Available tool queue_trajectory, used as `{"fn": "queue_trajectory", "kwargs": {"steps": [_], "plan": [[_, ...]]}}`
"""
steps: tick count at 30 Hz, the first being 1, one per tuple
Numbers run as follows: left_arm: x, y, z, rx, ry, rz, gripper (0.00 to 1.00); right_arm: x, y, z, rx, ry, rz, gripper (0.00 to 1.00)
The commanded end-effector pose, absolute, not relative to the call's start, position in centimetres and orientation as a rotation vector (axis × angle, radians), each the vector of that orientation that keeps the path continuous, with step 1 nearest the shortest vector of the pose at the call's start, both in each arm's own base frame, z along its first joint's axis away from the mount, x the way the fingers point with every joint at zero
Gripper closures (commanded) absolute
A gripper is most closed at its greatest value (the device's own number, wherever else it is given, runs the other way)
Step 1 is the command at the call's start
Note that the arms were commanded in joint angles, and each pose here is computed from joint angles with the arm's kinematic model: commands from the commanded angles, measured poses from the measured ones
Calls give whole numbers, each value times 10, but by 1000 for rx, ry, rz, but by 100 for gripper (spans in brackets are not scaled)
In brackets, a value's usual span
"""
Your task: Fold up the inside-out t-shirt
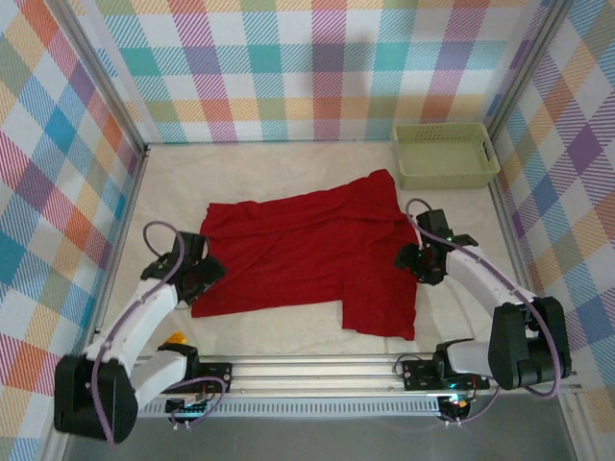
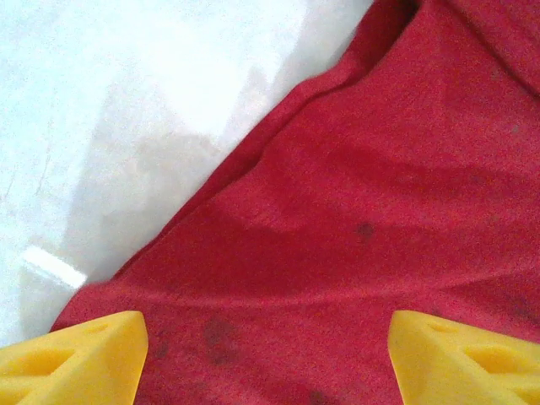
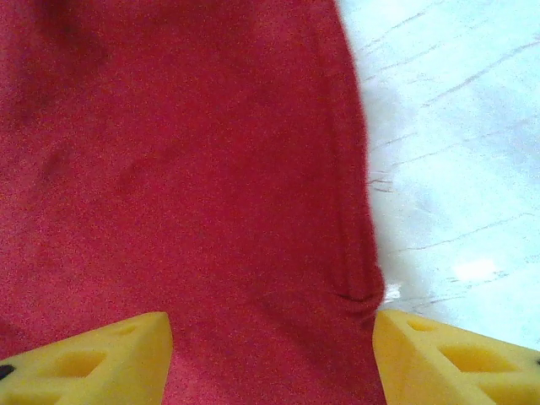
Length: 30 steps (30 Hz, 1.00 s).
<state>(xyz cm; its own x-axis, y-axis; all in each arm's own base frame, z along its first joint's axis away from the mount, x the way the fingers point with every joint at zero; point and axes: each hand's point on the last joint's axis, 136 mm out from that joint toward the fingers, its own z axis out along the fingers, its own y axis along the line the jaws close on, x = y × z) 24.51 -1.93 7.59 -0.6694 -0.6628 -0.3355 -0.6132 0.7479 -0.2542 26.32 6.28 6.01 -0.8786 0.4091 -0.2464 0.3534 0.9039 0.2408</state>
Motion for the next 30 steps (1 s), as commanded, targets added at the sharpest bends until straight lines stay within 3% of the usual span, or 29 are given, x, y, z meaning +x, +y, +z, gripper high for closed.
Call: {"fn": "queue_trajectory", "kwargs": {"steps": [1, 6, 14, 22, 30], "plan": [[309, -15, 116, -862, 2465, -120, 27, 294, 79, 83, 420, 2718, 339, 36], [385, 5, 122, -916, 2427, -70, 26, 360, 84, 111, 366, 2635, 274, 38], [443, 28, 77, -1035, 2527, -87, 31, 440, 79, 105, 312, 2659, 64, 40], [445, 16, 42, -1053, 2615, -167, 42, 452, 45, 94, 400, 2666, -68, 34], [414, 21, 47, -1056, 2611, -130, 36, 449, 38, 80, 421, 2698, -61, 31]]}}
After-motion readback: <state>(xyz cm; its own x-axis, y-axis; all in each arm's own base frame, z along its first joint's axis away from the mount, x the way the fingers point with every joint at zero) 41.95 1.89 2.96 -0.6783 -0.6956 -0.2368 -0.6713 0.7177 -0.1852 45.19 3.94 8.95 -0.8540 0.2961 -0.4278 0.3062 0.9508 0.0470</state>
